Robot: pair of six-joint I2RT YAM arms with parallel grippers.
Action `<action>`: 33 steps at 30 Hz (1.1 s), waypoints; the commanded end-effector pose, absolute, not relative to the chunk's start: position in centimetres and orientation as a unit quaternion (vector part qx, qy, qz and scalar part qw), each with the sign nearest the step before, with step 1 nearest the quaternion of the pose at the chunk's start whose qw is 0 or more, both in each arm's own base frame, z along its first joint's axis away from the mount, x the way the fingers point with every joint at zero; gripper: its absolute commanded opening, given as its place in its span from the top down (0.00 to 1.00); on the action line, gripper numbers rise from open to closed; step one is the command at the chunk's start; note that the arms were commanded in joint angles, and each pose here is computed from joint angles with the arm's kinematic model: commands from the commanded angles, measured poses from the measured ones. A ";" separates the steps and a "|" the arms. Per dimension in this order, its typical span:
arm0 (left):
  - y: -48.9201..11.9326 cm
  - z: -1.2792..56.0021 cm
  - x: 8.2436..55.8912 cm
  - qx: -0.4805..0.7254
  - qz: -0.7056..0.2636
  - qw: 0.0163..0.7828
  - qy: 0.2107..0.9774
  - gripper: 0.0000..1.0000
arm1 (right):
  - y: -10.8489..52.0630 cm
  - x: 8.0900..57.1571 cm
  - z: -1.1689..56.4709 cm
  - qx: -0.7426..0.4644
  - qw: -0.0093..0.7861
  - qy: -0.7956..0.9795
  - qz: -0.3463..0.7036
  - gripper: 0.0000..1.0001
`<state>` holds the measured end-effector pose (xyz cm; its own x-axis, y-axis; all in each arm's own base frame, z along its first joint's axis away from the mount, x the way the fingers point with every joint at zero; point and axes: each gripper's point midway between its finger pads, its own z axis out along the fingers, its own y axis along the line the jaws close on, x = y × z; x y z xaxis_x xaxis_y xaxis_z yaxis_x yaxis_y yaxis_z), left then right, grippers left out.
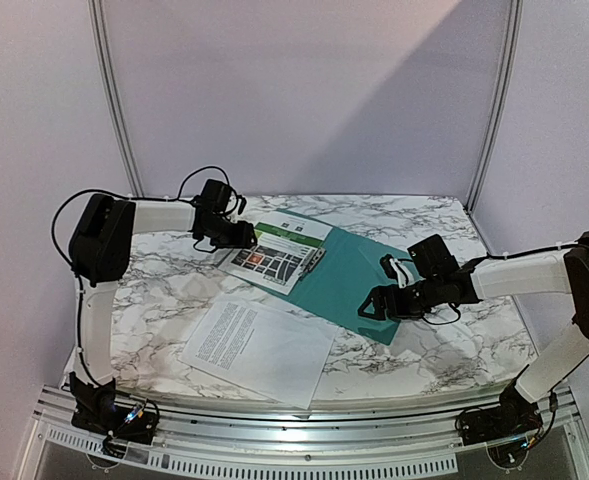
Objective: Put the files into the folder
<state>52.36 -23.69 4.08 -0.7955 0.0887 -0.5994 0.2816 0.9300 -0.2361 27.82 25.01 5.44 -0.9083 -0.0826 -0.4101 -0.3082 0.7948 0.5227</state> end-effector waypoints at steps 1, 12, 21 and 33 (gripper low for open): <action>-23.4 7.9 52.1 0.103 -0.147 0.339 0.923 0.35 | 24.0 26.8 4.2 -0.097 0.157 0.941 0.284 0.01; -22.0 8.7 51.0 0.115 -0.139 0.353 0.918 0.06 | 24.1 27.2 4.9 -0.098 0.164 0.941 0.280 0.01; -20.4 7.2 50.0 0.101 -0.161 0.332 0.924 0.10 | 24.4 27.6 5.9 -0.101 0.176 0.936 0.288 0.01; -21.7 3.0 47.3 0.080 -0.210 0.259 0.940 0.12 | 24.4 27.4 5.8 -0.098 0.173 0.936 0.289 0.01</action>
